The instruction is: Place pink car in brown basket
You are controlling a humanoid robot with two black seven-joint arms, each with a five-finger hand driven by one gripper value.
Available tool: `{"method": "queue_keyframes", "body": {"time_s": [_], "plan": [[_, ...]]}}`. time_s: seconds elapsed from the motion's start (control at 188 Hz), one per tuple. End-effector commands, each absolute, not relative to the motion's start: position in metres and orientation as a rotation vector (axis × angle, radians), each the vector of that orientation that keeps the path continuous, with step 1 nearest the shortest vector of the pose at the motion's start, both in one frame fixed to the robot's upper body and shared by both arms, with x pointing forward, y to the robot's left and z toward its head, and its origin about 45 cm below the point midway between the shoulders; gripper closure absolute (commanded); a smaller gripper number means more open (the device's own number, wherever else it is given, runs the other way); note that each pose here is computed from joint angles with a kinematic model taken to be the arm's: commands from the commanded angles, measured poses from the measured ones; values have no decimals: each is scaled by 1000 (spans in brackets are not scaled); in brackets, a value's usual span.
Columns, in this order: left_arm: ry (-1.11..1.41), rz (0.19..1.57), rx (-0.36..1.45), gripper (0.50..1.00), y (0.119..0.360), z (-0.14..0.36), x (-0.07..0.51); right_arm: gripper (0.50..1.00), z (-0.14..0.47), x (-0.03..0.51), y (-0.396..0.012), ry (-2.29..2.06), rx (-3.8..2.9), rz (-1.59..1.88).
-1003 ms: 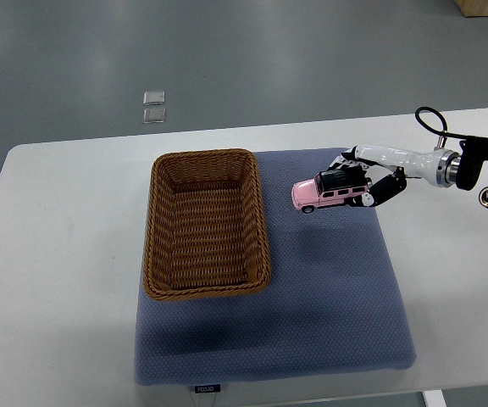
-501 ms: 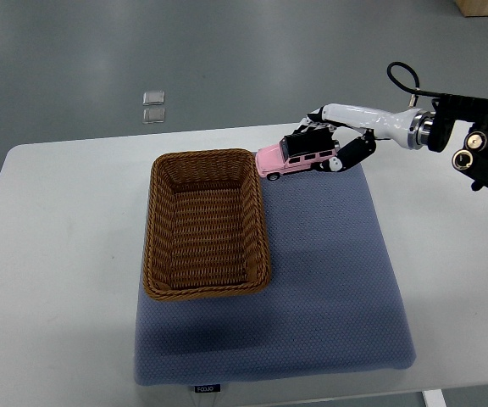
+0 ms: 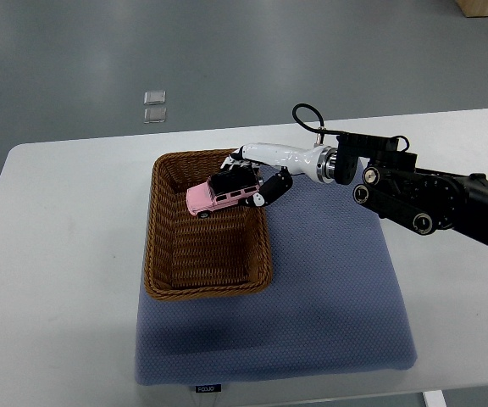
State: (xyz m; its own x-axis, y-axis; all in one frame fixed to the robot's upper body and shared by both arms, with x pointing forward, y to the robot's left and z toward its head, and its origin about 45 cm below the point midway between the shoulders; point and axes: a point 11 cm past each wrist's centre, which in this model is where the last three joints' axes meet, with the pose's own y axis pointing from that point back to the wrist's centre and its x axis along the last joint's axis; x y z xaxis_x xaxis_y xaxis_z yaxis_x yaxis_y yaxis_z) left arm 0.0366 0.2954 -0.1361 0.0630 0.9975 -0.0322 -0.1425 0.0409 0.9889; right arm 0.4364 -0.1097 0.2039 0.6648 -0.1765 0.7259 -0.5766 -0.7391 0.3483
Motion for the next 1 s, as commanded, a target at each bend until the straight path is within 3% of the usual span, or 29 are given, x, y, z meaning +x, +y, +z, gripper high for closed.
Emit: {"method": "queue_keyframes", "body": {"time_s": [0.0,0.32,0.325,0.331,0.336,0.341,0.347,0.352,0.357,0.373,0.379,0.384,0.4,0.432,0.736,0.891,0.997], "plan": [[1075,1203,1106,500,296,-136,37,1000,197,434,-102,-593,2317,923],[1076,1203,1104,500,295,-136,37,1000,176,418,-85,-611,2364,883],[1076,1204,1105,500,296,-136,37,959,176,418,-85,-612,2365,880],[1075,1204,1105,500,296,-136,37,959,176,418,-85,-612,2365,880],[1077,1204,1106,500,296,-136,36,912,175,418,-85,-614,2365,879],[1077,1204,1106,500,296,-136,36,912,175,418,-85,-614,2365,879],[1076,1204,1105,500,296,-136,37,865,175,417,-83,-616,2368,876],[1075,1204,1105,500,296,-136,37,865,175,417,-83,-617,2368,876],[1077,1204,1106,500,296,-136,36,820,174,417,-82,-618,2371,875],[1075,1204,1105,500,296,-136,37,779,175,417,-82,-622,2372,876],[1075,1204,1105,500,296,-136,37,736,174,416,-81,-620,2375,874],[1075,1204,1105,500,296,-136,37,736,174,416,-81,-620,2375,874],[1078,1203,1105,500,295,-136,36,657,173,415,-80,-622,2378,868],[1076,1204,1105,500,296,-136,37,597,172,414,-78,-622,2386,863],[1076,1206,1105,500,296,-136,37,585,194,432,-90,-746,2393,861],[1078,1205,1105,500,296,-136,36,585,251,471,-140,-1196,2505,686],[1078,1203,1107,500,296,-136,36,585,251,477,-181,-1577,2626,293]]}}
